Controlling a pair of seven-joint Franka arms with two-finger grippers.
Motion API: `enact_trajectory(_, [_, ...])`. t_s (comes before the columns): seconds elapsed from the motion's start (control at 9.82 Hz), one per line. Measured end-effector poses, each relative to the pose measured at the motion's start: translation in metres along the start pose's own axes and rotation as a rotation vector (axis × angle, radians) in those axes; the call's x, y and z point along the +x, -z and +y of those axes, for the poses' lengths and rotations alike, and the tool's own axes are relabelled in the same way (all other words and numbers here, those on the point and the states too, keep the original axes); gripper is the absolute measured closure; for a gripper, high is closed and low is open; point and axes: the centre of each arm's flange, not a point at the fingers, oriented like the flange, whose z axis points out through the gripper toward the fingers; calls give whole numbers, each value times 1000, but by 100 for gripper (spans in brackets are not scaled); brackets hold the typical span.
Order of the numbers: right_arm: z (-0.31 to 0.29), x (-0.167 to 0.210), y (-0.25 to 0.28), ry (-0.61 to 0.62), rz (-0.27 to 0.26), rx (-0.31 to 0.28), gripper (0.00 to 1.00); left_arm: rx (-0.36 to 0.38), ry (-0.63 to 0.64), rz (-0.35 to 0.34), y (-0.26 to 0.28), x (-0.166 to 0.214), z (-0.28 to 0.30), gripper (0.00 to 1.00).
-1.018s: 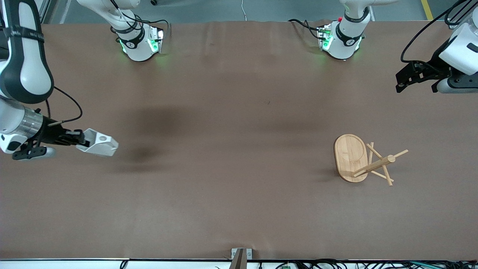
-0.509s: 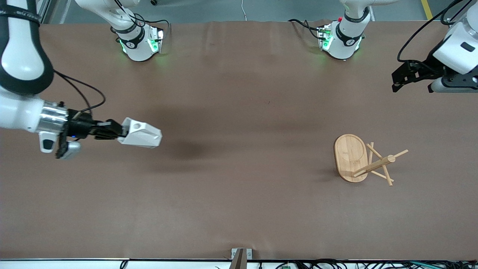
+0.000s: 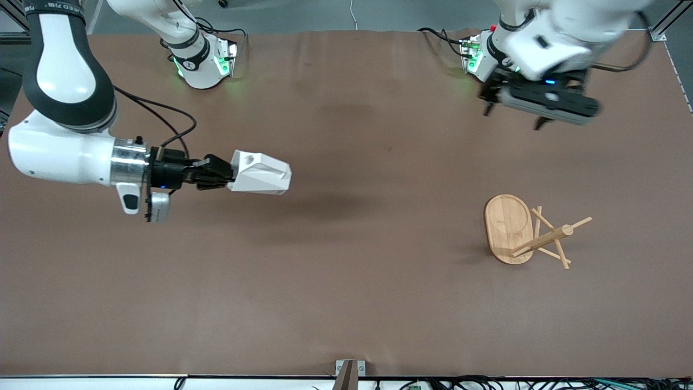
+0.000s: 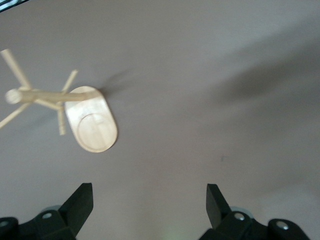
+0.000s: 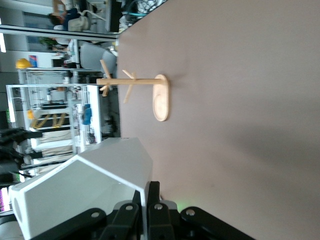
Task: Hang cup on rack
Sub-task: 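Lift the cup with the right gripper while the left gripper approaches it, then grasp the cup with the left gripper while the right gripper releases it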
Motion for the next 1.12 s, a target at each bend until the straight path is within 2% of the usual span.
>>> enact_trajectory(0.2, [-17,-7,-30,-4,-36,77,96,-33,-125,22,0,5,48,0])
enact_trajectory(0.41, [-26,-15,-62,-8,-91,122,96,-77,-254,77,4,9,79,0])
enact_trajectory(0.61, [-28,-21,-92,-26,-138,165,96,-120,-342,97,-9,15,116,0])
enact_trajectory(0.92, [-32,-32,-139,-47,-191,202,96,-164,-435,117,-37,29,155,0])
enact_trajectory(1.12, [-30,-36,-151,-58,-215,217,96,-167,-469,124,-41,29,165,0])
